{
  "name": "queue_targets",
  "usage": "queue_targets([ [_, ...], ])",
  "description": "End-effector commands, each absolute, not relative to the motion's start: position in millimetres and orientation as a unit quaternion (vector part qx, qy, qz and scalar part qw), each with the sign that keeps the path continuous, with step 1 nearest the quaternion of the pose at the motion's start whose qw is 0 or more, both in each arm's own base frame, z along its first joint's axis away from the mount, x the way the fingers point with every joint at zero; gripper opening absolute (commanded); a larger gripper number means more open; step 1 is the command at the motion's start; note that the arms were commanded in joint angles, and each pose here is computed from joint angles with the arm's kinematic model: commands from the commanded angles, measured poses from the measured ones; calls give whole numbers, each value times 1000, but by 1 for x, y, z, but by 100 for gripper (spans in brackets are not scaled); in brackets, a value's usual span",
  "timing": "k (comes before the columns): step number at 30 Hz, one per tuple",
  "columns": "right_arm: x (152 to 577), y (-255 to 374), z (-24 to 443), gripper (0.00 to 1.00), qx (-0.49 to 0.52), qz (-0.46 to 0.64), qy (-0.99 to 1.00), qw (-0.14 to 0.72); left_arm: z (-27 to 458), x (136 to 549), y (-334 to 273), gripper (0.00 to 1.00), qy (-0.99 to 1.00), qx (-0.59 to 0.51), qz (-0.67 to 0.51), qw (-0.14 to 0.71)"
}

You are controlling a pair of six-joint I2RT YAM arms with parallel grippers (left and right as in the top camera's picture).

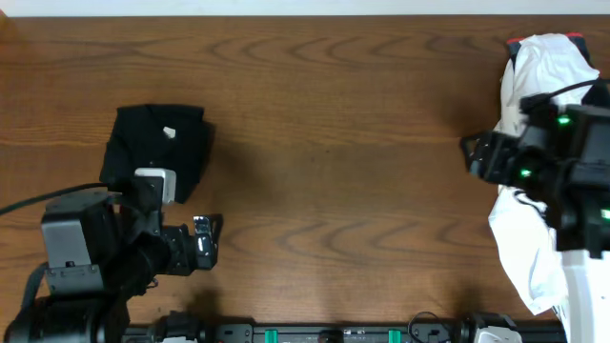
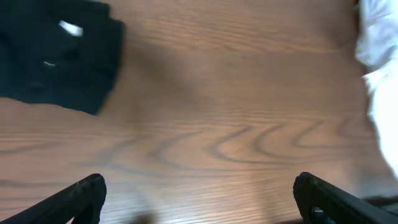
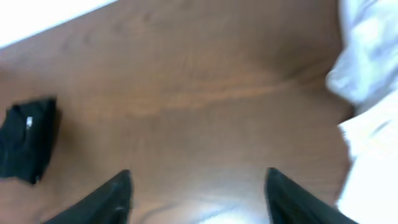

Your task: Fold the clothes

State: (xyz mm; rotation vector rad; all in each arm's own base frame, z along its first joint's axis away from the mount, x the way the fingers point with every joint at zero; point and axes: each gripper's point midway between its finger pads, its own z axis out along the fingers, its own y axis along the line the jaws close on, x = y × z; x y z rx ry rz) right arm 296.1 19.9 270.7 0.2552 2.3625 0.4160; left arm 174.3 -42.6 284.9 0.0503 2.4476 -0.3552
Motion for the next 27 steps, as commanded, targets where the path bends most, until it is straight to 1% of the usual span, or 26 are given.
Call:
queue_targets([
  [1, 293, 16, 295, 99, 79, 148, 905, 390, 279, 176, -17, 98, 947, 1, -52, 318],
  [4, 290, 22, 299, 99, 71, 163, 903, 391, 278, 174, -16, 98, 948, 1, -51, 315],
  [27, 285, 27, 299, 99, 64, 164, 904, 390, 278, 175, -16, 98, 948, 1, -51, 315],
])
